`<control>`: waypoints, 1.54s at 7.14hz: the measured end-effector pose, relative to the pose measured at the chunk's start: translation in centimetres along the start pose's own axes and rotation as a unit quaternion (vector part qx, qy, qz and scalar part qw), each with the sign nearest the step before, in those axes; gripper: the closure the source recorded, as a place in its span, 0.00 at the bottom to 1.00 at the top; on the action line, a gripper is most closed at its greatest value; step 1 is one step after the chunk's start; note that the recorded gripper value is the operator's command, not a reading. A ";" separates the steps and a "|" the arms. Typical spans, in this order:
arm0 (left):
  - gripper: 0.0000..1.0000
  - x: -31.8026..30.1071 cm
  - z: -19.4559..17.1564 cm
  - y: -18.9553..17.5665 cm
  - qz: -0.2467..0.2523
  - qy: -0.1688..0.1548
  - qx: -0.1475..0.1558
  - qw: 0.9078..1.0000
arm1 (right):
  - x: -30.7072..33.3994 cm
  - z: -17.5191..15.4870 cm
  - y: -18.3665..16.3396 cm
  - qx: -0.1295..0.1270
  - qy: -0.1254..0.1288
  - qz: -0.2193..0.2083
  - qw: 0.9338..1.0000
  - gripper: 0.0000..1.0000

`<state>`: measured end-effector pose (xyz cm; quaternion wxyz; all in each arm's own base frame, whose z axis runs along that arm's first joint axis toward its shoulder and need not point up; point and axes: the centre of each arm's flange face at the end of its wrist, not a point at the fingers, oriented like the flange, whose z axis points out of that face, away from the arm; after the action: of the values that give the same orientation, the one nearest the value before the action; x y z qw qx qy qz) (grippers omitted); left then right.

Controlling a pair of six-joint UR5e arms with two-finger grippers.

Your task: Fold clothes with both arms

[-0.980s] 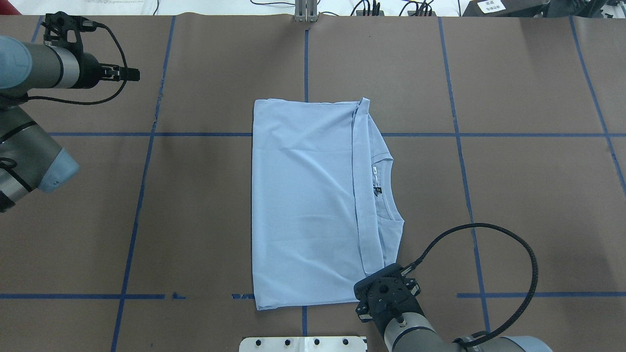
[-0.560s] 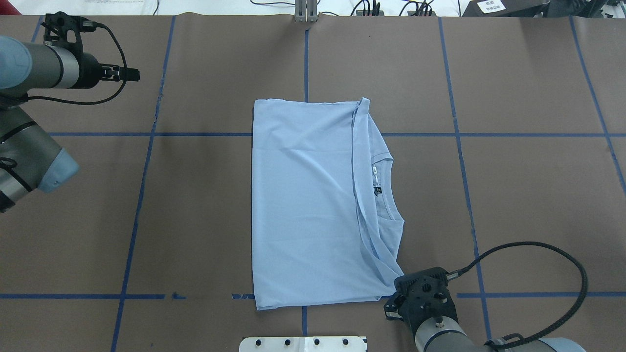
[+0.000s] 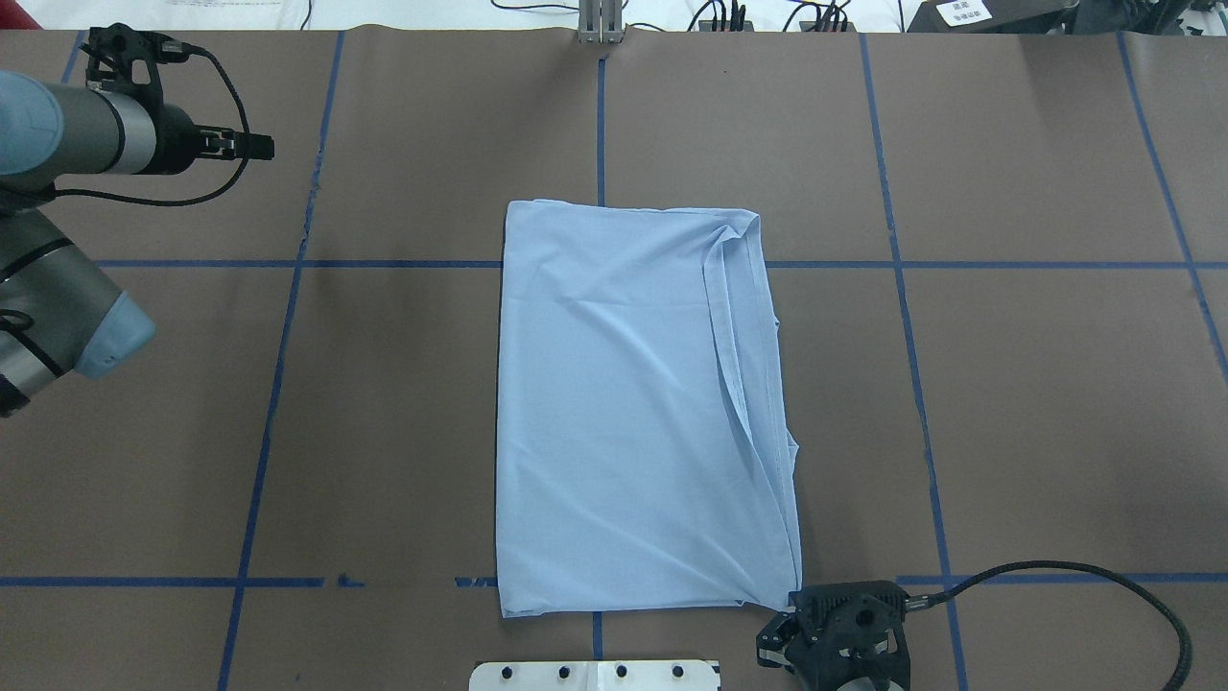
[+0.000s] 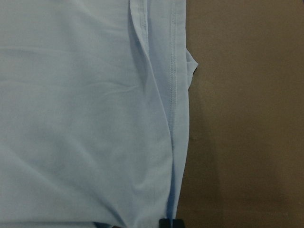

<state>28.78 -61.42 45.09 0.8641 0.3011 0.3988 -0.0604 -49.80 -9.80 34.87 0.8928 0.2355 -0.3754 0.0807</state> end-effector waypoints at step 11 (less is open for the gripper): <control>0.00 3.1 -1.1 0.8 -0.040 0.045 -0.026 0.998 | -3.4 12.1 -23.5 -0.083 0.047 -0.124 0.988 0.00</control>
<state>30.44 -59.76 42.64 0.8498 0.2646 0.4503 -0.0714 -52.34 -36.14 31.36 0.9290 0.2010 -0.3064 -0.0514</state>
